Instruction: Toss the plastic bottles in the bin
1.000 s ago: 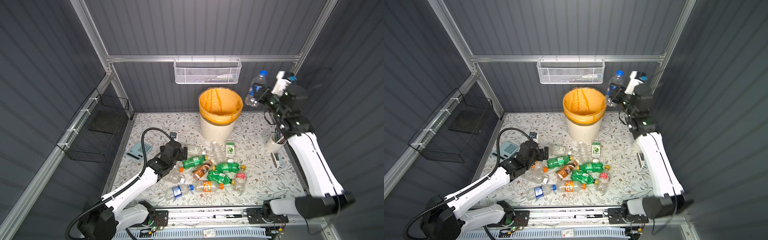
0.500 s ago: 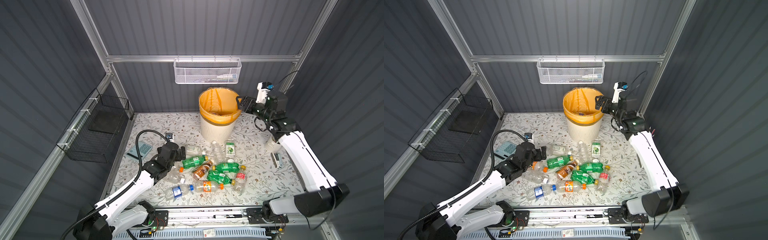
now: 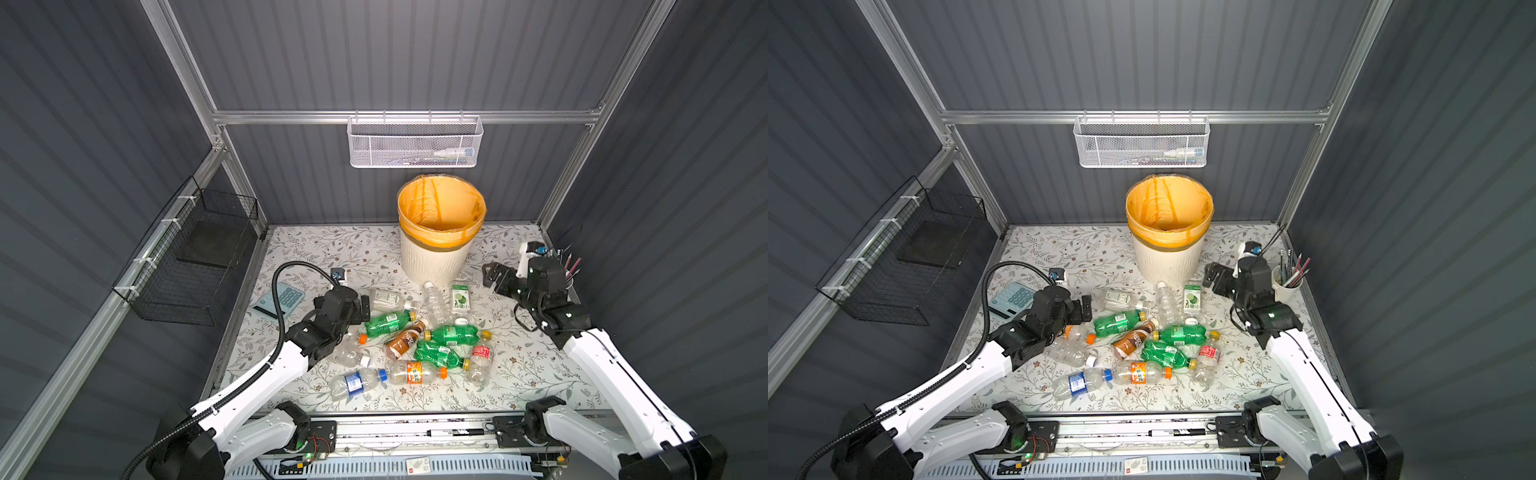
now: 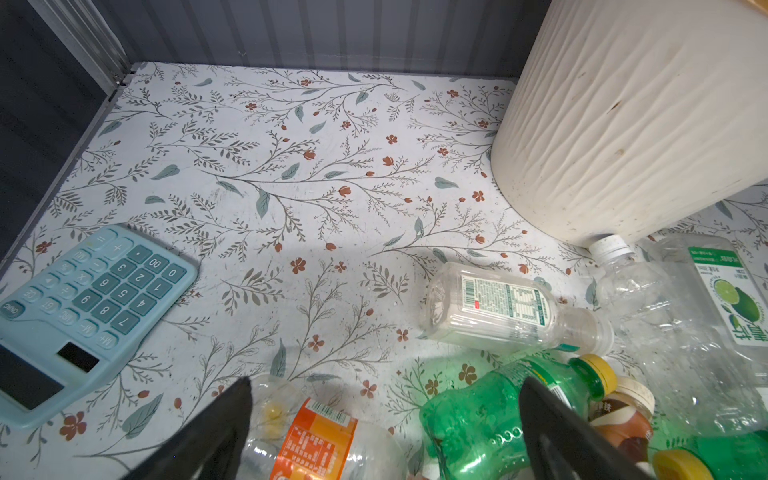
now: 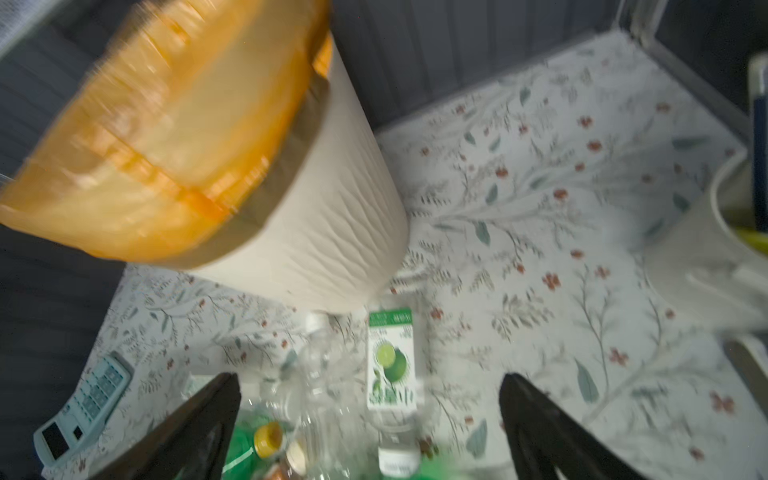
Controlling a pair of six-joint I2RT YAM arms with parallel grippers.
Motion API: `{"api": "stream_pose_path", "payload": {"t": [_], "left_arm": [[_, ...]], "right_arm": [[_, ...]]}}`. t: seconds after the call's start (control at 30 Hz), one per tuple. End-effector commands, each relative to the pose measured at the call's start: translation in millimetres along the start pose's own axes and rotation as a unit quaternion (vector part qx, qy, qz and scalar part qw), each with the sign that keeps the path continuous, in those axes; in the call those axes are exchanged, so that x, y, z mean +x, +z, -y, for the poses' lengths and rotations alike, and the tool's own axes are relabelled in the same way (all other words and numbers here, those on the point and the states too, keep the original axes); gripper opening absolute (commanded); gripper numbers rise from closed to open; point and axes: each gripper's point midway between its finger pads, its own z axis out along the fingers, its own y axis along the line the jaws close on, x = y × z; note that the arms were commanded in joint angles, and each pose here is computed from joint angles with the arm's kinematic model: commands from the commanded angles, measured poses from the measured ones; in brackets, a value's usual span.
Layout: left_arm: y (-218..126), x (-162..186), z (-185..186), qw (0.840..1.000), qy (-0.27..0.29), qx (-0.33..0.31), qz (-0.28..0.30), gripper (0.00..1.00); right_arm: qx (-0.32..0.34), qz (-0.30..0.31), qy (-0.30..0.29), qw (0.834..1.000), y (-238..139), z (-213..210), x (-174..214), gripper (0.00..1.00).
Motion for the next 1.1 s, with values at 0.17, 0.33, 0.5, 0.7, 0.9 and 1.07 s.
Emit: {"api": "stream_pose_path", "payload": {"t": [0.17, 0.33, 0.5, 0.7, 0.9, 1.07], "left_arm": [[5, 7, -2, 1.0, 0.005, -0.002, 0.0, 1.0], [9, 8, 1, 1.0, 0.007, 0.0, -0.003, 1.0], [13, 9, 4, 1.0, 0.007, 0.005, -0.006, 1.0], [15, 11, 6, 1.0, 0.007, 0.007, -0.01, 1.0], [15, 12, 6, 1.0, 0.008, 0.006, -0.012, 1.0], [15, 12, 6, 1.0, 0.009, 0.006, -0.012, 1.0]], "right_arm": [[0.056, -0.122, 0.093, 0.987, -16, 53, 109, 0.99], [0.064, -0.178, 0.135, 0.973, -21, 68, 166, 0.98], [0.065, -0.212, 0.146, 0.964, -20, 73, 197, 0.94], [0.068, -0.237, 0.137, 0.959, -19, 72, 212, 0.9], [0.063, -0.26, 0.13, 0.955, -10, 68, 223, 0.87], [0.086, -0.27, 0.117, 0.952, -7, 77, 230, 0.8]]}}
